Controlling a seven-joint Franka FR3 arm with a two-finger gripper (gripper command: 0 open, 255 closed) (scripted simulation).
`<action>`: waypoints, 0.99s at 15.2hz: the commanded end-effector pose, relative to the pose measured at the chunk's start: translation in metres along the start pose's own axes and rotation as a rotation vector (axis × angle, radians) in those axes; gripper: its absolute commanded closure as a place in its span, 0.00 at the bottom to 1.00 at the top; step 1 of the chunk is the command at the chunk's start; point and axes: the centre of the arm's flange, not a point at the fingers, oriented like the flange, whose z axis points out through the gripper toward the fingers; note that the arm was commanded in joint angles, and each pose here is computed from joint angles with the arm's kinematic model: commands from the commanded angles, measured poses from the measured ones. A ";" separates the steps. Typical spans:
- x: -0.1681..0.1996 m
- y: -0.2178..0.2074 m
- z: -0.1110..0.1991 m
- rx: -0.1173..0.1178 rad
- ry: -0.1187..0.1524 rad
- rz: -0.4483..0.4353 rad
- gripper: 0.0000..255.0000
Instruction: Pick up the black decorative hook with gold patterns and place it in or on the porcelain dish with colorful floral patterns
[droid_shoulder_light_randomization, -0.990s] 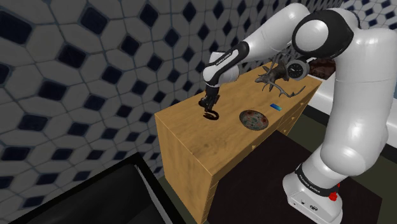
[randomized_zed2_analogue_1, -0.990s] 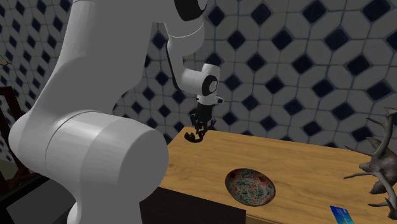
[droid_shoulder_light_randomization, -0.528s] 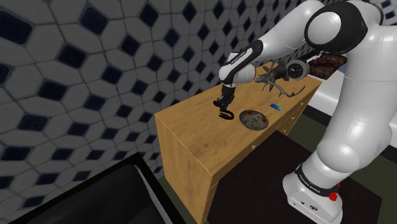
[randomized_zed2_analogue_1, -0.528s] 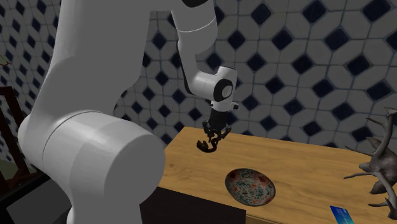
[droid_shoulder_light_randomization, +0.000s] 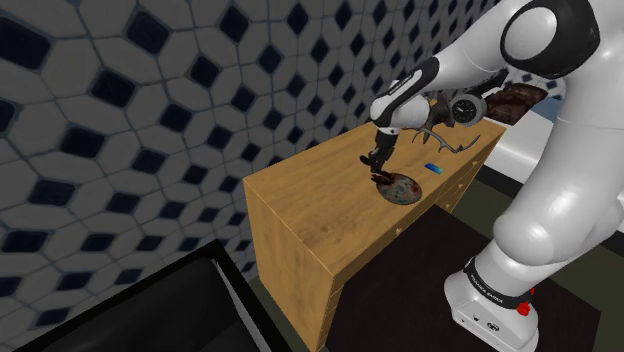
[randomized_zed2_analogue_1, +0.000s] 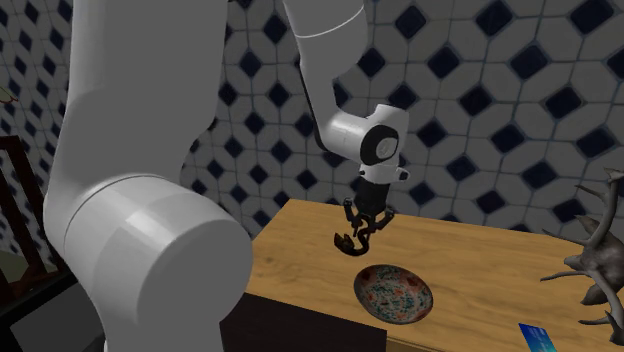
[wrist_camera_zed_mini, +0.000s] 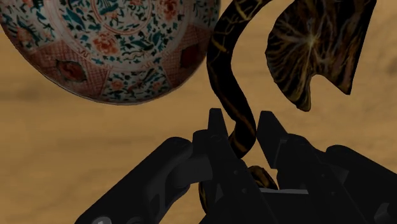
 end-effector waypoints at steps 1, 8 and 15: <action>-0.014 0.021 0.001 0.000 0.000 -0.002 1.00; -0.063 0.099 -0.009 0.000 0.000 -0.002 1.00; -0.070 0.116 0.015 0.000 0.000 -0.002 1.00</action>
